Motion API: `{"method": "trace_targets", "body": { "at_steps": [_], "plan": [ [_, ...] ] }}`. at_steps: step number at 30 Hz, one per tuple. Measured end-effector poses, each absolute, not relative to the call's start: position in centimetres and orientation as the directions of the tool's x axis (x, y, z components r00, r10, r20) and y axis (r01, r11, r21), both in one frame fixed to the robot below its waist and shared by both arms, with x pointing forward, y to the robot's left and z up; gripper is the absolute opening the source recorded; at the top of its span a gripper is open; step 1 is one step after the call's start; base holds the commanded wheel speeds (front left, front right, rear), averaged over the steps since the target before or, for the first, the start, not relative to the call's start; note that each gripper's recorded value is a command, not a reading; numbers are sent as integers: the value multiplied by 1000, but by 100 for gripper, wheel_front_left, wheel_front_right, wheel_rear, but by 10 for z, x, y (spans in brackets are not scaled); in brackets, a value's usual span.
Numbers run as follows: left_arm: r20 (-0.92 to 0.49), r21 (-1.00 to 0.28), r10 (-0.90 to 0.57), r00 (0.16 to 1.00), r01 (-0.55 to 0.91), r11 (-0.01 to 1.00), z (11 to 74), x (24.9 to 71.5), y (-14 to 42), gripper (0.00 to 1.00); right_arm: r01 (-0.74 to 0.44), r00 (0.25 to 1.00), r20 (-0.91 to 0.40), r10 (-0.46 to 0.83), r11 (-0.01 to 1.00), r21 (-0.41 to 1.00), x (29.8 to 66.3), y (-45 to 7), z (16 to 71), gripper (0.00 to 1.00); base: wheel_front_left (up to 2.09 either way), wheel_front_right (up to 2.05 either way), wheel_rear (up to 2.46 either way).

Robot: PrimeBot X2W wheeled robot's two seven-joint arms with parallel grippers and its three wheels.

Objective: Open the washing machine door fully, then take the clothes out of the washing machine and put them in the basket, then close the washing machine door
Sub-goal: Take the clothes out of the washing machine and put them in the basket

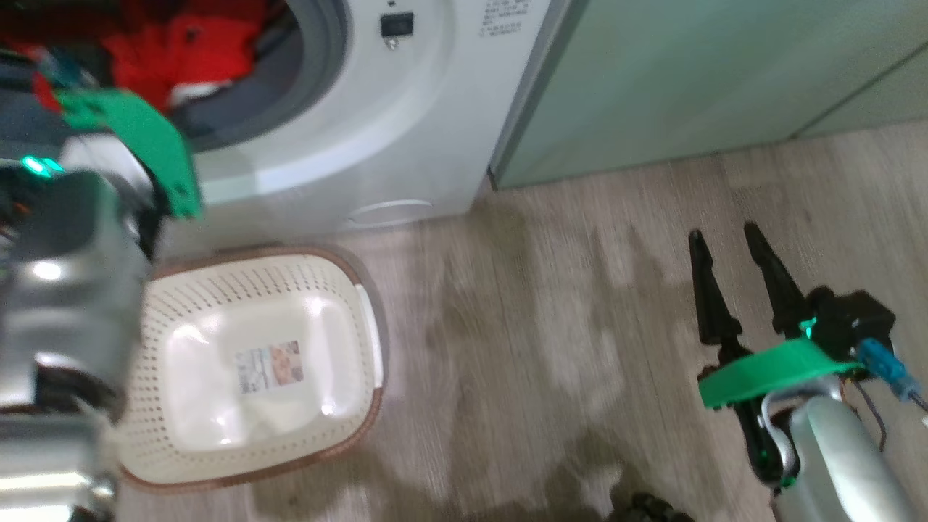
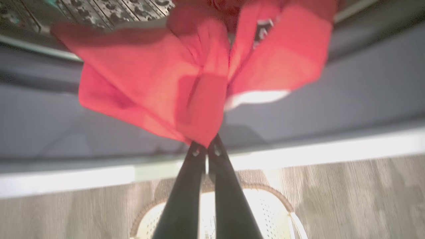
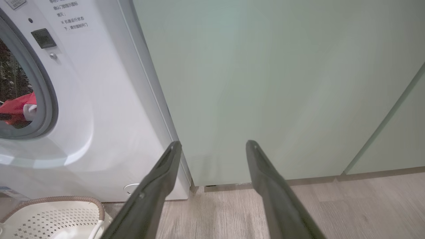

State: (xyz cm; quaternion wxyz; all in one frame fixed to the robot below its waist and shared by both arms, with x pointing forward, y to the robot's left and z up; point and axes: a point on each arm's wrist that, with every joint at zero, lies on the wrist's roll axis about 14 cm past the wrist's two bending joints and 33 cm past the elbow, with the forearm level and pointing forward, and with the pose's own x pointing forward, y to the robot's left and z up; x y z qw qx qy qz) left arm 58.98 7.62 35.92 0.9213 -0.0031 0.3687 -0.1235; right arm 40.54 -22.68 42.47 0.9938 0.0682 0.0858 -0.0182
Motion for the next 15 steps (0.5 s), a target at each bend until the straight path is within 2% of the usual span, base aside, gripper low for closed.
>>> {"method": "trace_targets", "body": {
  "at_steps": [6, 15],
  "plan": [
    [-667, -127, -290, 686, 279, 952, 360, 533, 64, 0, 15, 989, -148, 5, 990, 137, 391, -219, 436, 100, 0, 0, 0],
    [-679, -91, -250, 691, 259, 962, 353, 457, 95, 0, -79, 989, -109, 97, 984, 158, 385, -190, 448, 100, 0, 0, 0]
  ]
}}
